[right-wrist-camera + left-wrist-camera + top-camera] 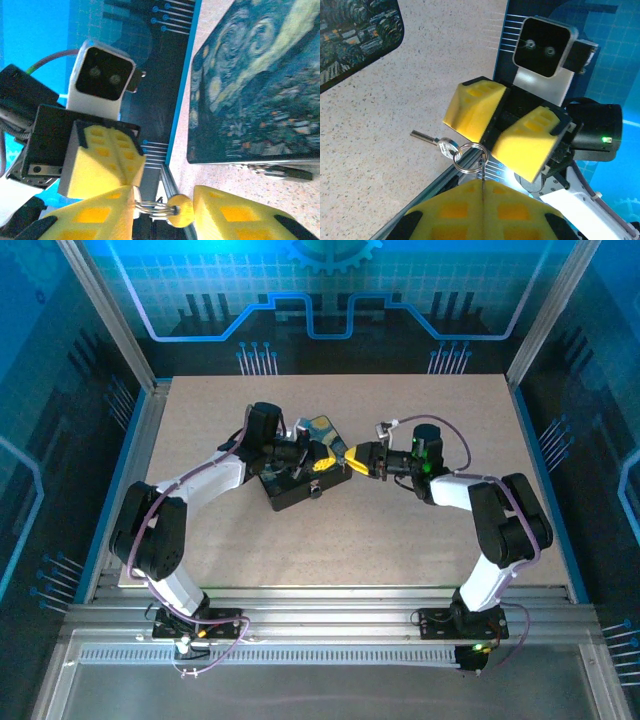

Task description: Unlock the padlock with the key

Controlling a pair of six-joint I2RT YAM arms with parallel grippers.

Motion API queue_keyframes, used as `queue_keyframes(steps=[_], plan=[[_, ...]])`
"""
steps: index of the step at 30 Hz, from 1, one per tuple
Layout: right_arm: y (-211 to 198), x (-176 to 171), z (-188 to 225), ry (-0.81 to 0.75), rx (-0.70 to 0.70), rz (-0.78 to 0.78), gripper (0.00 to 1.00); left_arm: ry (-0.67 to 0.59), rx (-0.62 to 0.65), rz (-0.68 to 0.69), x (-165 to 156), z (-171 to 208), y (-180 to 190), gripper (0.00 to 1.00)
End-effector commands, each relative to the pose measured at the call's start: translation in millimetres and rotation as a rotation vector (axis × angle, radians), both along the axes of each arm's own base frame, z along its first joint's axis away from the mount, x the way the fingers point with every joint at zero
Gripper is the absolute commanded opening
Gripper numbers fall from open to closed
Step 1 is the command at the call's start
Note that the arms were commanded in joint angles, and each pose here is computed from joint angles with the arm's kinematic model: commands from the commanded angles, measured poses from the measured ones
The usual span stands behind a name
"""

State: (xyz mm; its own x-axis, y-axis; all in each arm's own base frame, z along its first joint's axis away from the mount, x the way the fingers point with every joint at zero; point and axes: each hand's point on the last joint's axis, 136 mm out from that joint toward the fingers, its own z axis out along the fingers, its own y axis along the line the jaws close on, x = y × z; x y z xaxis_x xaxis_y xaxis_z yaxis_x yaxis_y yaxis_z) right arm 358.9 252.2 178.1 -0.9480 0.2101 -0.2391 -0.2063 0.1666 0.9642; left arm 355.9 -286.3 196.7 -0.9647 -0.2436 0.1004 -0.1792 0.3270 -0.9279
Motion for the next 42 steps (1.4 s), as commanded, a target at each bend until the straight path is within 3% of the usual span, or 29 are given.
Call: queue_keyframes(steps=[1,17,29,31,33,37,42], plan=[[12.0,-3.2,10.3,-0.056,0.016,0.054,0.36,-0.012,-0.012,-0.030,0.6,6.2,-1.0,0.00],[22.1,-14.5,15.0,-0.069,0.044,0.114,0.23,-0.010,-0.022,-0.043,2.1,4.0,-3.2,0.00],[24.2,-19.3,16.4,-0.079,0.056,0.124,0.02,-0.006,-0.040,-0.050,1.9,3.7,-3.4,0.00],[22.6,-18.2,15.3,-0.075,0.057,0.111,0.00,0.000,-0.027,-0.038,3.7,0.2,-0.6,0.14],[18.2,-15.1,11.6,-0.065,0.054,0.088,0.00,-0.005,-0.010,-0.024,5.7,-1.6,4.0,0.19],[5.3,-8.7,1.7,-0.042,0.041,0.031,0.00,-0.019,0.069,-0.004,6.8,-4.4,14.5,0.50],[-11.9,-4.0,-13.6,-0.008,0.006,-0.029,0.00,-0.017,0.249,0.055,0.1,-22.7,33.2,0.61]])
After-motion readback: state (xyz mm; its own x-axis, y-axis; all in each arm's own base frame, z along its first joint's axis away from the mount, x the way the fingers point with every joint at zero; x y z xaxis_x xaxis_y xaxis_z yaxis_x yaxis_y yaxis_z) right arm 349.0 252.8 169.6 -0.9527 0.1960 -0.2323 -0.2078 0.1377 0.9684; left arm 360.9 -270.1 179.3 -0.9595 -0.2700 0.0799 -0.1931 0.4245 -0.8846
